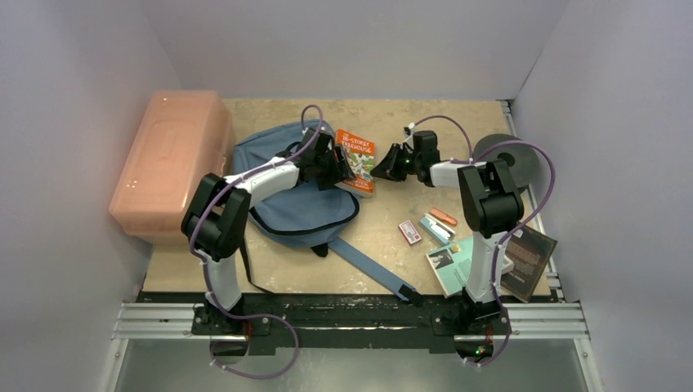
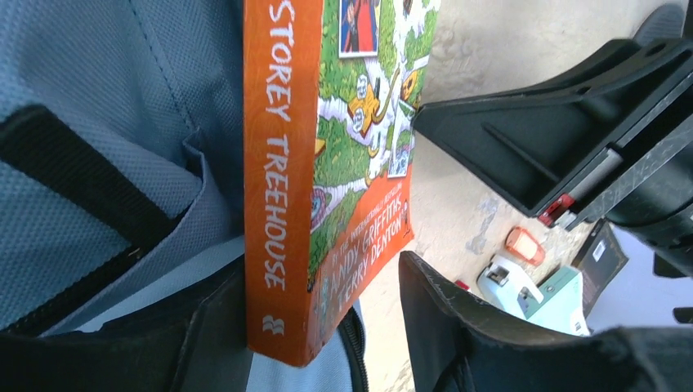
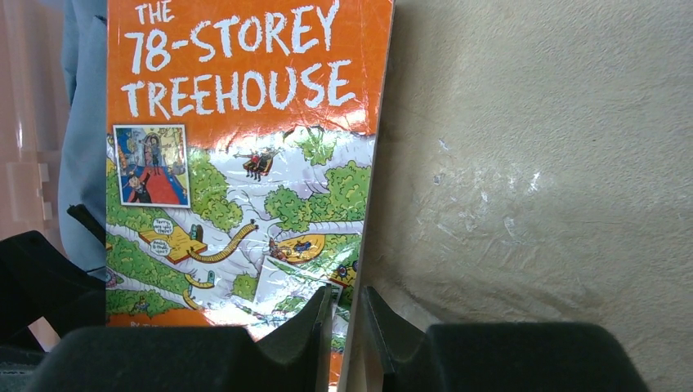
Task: Pack the student bag
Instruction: Pick up the book from the center of the board.
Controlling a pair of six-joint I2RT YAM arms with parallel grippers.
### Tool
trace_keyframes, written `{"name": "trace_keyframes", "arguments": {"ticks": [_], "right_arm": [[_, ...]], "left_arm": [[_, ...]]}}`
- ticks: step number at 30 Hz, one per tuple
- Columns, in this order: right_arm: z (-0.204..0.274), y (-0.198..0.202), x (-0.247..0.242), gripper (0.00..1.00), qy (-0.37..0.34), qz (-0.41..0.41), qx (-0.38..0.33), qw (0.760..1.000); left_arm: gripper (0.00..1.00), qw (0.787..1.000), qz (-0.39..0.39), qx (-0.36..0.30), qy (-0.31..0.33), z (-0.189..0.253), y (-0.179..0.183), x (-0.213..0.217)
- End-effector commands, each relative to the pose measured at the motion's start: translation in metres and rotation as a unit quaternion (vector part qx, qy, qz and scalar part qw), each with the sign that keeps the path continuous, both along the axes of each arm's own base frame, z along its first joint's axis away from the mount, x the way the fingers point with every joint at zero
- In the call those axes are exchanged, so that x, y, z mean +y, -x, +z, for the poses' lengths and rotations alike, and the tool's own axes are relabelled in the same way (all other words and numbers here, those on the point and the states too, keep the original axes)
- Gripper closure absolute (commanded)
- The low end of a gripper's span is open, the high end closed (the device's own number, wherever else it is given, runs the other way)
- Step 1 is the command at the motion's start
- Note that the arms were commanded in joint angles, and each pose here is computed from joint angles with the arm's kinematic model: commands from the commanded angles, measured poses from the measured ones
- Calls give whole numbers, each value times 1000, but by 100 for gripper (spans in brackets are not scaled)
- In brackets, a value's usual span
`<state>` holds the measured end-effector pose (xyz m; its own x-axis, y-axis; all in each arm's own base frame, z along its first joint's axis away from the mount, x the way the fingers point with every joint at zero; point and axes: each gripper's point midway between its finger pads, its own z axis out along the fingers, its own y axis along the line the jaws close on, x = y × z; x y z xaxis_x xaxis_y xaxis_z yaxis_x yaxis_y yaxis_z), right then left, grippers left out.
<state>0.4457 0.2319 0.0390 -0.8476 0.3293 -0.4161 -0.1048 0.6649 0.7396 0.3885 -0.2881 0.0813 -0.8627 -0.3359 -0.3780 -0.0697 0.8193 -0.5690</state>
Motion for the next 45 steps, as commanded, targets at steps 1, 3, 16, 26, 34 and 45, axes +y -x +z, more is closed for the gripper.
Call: {"name": "trace_keyframes", "arguments": {"ticks": [1, 3, 16, 26, 34, 45], "right_arm": [[3, 3, 1, 78, 4, 12, 1, 1000], [2, 5, 2, 78, 4, 13, 2, 1000], [99, 40, -45, 13, 91, -55, -95, 990], [251, 104, -13, 1, -276, -74, -147, 947], [311, 125, -12, 1, -314, -48, -237, 918], [365, 93, -8, 3, -337, -65, -276, 898]], "left_arm": [[43, 998, 26, -43, 43, 21, -29, -14], [56, 995, 33, -50, 79, 24, -34, -18], [100, 923, 23, -246, 295, 189, -22, -26], [100, 745, 23, -258, 615, 316, 3, -19], [100, 721, 25, -247, 647, 331, 18, -21], [100, 699, 5, -227, 678, 338, 33, -30]]}}
